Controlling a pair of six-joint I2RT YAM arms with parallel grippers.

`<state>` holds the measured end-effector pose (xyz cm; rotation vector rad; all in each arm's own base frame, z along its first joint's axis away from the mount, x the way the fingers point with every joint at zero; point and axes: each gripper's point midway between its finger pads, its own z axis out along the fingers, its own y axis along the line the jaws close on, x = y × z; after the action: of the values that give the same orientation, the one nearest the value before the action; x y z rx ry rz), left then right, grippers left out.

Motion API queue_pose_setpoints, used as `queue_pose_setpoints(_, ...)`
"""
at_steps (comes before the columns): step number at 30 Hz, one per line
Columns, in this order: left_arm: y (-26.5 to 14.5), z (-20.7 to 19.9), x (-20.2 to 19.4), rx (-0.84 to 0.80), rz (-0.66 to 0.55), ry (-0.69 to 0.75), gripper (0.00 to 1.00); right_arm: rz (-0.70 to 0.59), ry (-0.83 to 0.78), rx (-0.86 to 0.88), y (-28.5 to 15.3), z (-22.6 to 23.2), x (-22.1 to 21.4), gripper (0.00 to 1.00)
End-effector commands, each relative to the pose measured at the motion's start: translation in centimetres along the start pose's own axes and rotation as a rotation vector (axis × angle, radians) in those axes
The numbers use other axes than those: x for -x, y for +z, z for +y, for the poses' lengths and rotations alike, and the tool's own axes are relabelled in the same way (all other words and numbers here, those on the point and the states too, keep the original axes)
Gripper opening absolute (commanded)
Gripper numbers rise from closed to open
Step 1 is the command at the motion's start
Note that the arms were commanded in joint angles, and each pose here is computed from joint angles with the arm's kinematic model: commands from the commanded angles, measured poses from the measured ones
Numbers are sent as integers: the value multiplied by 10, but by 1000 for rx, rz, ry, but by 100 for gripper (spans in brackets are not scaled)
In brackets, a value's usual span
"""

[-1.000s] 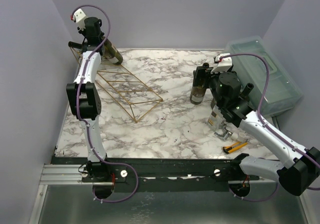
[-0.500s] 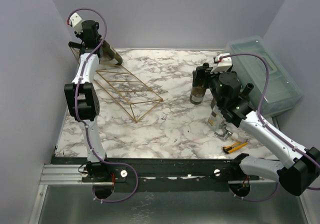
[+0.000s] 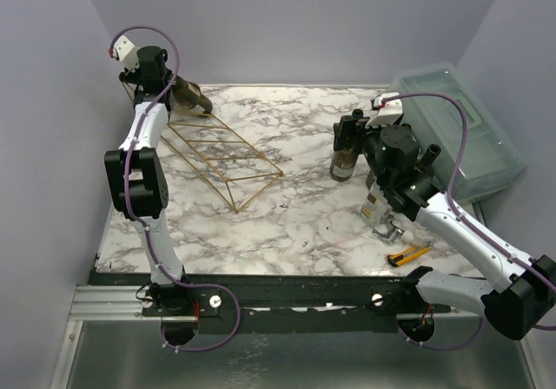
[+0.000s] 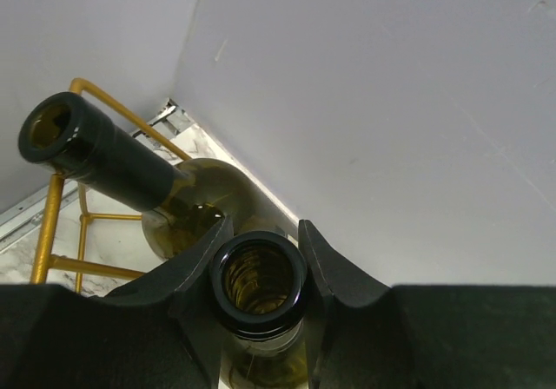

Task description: Put the wine bottle on the wine rack

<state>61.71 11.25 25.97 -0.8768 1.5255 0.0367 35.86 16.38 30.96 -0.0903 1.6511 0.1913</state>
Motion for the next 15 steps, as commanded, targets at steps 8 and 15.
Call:
queue_pose_setpoints(8, -15, 28, 11, 41, -11, -36, 8, 6, 23, 26, -1, 3, -4, 100)
queue_pose_setpoints(15, -10, 32, -11, 1, 78, -92, 22, 4, 30, 36, -3, 4, -3, 100)
